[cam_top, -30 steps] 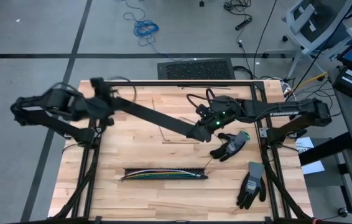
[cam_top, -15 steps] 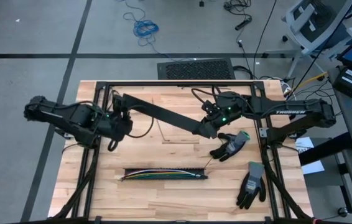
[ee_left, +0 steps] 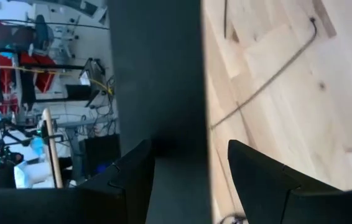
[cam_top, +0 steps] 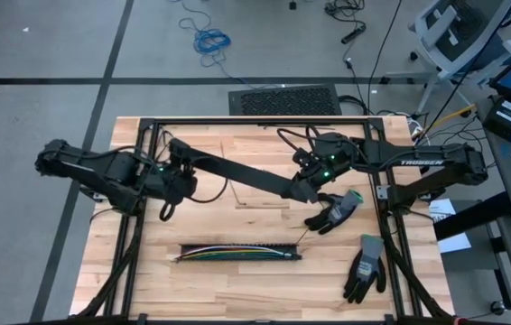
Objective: Ziptie cables
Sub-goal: Close the black cable duct
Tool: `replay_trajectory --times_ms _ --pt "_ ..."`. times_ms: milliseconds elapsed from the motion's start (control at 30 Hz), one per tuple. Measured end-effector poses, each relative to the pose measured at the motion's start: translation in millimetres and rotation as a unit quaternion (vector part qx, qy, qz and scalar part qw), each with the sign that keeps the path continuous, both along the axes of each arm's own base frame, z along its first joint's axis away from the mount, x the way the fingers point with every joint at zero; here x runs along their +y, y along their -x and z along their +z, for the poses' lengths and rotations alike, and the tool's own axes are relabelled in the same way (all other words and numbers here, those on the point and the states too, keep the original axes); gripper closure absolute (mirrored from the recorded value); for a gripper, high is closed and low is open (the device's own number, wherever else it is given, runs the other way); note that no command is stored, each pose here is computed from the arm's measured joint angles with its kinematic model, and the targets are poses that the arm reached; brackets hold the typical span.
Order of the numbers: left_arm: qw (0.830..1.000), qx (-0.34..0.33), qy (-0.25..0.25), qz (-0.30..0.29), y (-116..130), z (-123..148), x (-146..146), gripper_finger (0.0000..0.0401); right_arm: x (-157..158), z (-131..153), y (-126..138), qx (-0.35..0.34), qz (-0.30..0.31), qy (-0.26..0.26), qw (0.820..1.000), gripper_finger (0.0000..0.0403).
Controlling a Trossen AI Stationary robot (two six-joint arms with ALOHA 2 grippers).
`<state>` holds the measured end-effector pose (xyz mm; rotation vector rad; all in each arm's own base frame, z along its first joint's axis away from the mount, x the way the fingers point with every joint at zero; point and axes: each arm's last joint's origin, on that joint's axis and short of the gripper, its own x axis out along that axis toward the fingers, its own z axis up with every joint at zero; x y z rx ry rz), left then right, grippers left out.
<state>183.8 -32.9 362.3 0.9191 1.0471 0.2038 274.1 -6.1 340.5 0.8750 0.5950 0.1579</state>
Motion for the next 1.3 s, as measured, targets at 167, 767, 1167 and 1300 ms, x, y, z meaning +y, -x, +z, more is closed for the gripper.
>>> replay_trajectory --times_ms 167,767,1167,1300 --pt "1.000 -0.004 0.003 -0.002 -2 0 -1 0.0201 1 -4 3 0.021 0.011 0.010 1.000 0.0402" --pt "0.996 0.047 -0.021 0.078 39 1 10 0.0201 -2 13 59 0.059 -0.075 0.064 0.993 0.0400" --pt "0.994 0.026 -0.067 0.086 42 5 13 0.0201 18 -47 47 -0.138 -0.076 -0.141 0.977 0.0401" --pt "0.993 0.011 -0.069 0.091 40 6 12 0.0201 27 -63 51 -0.123 -0.076 -0.161 0.976 0.0402"
